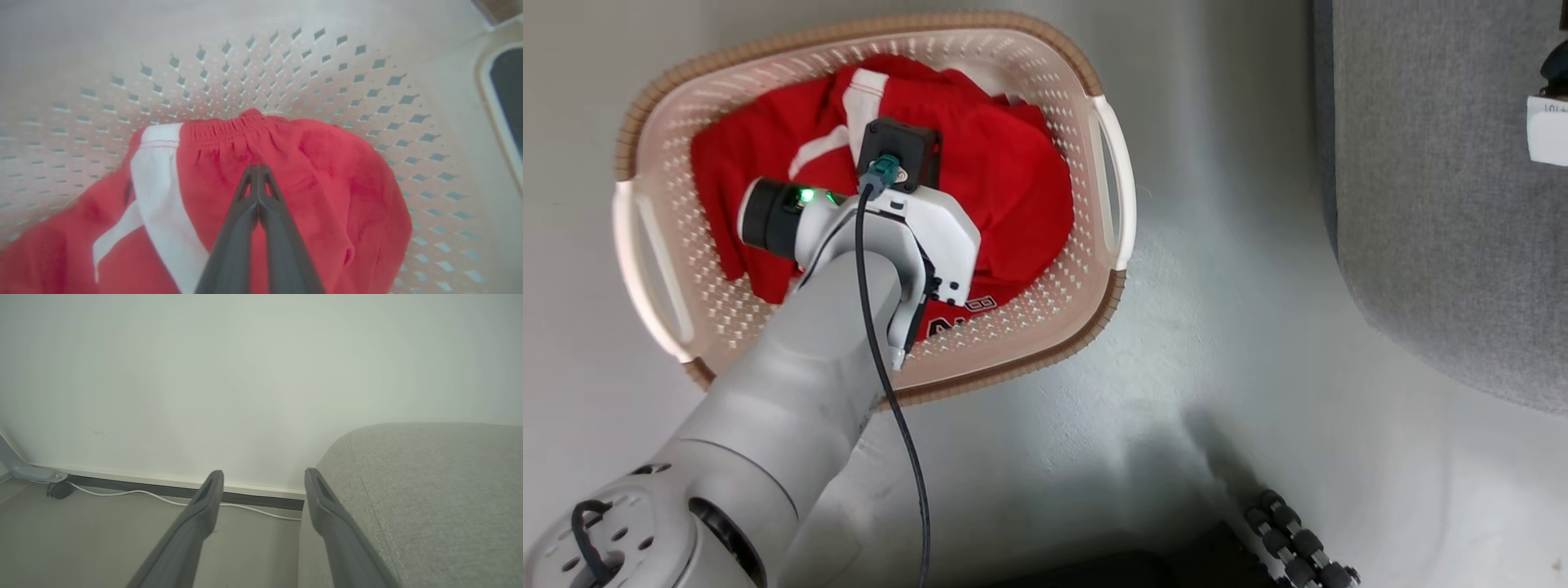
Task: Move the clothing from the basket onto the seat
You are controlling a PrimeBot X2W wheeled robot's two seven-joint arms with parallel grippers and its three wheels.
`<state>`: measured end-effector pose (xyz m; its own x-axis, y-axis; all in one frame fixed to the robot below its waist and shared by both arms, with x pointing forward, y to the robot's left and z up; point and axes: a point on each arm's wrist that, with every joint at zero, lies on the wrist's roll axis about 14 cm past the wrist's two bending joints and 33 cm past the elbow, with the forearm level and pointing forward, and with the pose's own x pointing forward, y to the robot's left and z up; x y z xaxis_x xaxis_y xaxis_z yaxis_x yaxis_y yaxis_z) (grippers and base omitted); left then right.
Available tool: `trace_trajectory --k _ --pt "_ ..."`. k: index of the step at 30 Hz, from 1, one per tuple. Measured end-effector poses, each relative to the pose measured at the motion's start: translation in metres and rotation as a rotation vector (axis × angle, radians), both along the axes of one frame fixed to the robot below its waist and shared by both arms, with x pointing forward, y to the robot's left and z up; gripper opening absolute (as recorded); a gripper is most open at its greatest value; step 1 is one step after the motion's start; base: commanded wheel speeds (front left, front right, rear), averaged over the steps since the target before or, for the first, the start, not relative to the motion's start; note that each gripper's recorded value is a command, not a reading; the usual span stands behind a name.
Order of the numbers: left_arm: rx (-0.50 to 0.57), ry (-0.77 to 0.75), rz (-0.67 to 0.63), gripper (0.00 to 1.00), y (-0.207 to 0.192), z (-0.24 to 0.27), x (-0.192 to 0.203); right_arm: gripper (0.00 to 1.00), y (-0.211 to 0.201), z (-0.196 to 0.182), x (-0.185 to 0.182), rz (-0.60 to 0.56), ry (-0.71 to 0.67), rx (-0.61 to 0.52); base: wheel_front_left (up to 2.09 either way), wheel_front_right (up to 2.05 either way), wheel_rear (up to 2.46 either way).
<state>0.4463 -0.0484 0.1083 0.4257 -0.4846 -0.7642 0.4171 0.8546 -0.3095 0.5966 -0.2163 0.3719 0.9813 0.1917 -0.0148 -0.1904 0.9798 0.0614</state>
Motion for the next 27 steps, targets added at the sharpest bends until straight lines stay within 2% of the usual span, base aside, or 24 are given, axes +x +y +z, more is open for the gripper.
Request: trace_trajectory --k 7,10,16,17,18,27 --pt "-0.056 -0.036 0.084 0.00 0.006 0.045 0.002 1.00 0.001 0.027 -0.006 0.004 -0.026 0.002 0.00 0.00 0.00" --pt "-0.098 -0.119 0.138 0.00 0.007 0.082 0.020 1.00 0.006 0.046 -0.010 0.010 -0.049 0.016 0.00 0.00 0.00" --pt "-0.110 -0.222 0.184 0.00 0.020 0.123 0.024 1.00 0.012 0.065 -0.022 0.015 -0.057 0.032 0.00 0.00 0.00" --pt "-0.110 -0.244 0.192 0.43 0.023 0.132 0.023 1.00 0.013 0.069 -0.025 0.014 -0.057 0.035 0.00 0.00 0.00" --pt "-0.115 -0.265 0.207 1.00 0.026 0.141 0.023 1.00 0.014 0.072 -0.029 0.014 -0.056 0.038 0.00 0.00 0.00" --pt "-0.121 -0.486 0.329 1.00 0.067 0.221 0.026 1.00 0.022 0.097 -0.066 0.002 -0.048 0.083 0.00 0.00 0.00"
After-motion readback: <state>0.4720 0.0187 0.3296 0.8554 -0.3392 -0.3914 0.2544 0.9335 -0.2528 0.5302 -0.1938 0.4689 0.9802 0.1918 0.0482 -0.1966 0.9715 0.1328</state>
